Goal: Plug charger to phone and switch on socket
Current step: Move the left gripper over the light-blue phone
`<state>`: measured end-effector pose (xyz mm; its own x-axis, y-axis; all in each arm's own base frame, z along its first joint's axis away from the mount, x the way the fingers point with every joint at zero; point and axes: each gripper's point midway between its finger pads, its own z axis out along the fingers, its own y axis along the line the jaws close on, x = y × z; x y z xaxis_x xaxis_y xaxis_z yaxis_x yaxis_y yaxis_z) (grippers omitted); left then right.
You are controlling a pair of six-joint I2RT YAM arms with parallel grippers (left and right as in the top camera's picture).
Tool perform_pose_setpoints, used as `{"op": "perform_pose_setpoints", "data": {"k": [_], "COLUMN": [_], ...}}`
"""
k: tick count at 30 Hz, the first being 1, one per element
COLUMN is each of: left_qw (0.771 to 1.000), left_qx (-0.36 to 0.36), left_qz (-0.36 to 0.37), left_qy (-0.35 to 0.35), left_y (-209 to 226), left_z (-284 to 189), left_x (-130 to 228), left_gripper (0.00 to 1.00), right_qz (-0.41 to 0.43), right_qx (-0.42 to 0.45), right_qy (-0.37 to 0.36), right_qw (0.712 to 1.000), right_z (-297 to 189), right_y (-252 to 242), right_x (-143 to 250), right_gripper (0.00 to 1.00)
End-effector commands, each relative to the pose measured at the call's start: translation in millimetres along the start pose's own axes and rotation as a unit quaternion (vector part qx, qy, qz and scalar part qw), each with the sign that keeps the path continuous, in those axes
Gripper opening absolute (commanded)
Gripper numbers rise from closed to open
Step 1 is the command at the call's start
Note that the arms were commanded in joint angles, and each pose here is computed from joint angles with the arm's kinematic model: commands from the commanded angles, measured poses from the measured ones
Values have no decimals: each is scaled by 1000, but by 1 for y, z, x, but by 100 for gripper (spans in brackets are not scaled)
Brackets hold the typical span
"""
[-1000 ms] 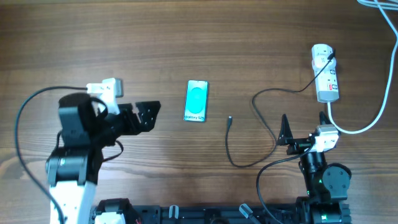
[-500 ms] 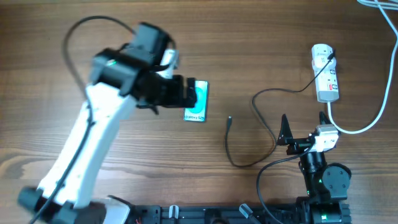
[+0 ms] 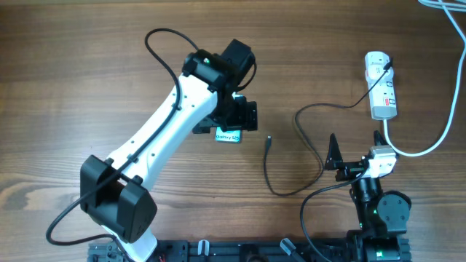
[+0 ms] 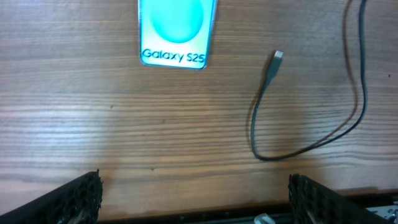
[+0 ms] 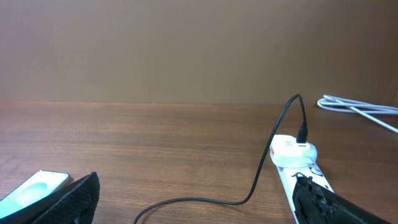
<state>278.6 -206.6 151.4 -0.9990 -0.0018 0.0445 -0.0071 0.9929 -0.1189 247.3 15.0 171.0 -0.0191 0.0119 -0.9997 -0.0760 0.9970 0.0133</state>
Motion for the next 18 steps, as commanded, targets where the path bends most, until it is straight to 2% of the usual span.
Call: {"op": "perform_pose_setpoints", "data": {"k": [1,4,11,18], "left_qw": [1000,998,993,996], "left_qx": [-2,-41,-5,-30], "left_qz": [-26,-22,-17,-19], "left_qy": [-15,-33,-119,-84], "left_y": [11,18,-6,-4], "left_z": [-21,-17,-4,45], "left_x": [-19,-38,-93,-106], "left_gripper": [99,100,100,100], "right_qz": [-6,-6,-6,-6], "right_qx": [4,4,4,4], "right_qy": [-4,-4,-4,-4], "right_qw": [1000,1000,1000,1000], "right_z": [0,0,0,0], "right_y": [-2,-2,-2,-2], "right_x": [-2,-2,-2,-2], "right_gripper": [100,100,100,100]}}
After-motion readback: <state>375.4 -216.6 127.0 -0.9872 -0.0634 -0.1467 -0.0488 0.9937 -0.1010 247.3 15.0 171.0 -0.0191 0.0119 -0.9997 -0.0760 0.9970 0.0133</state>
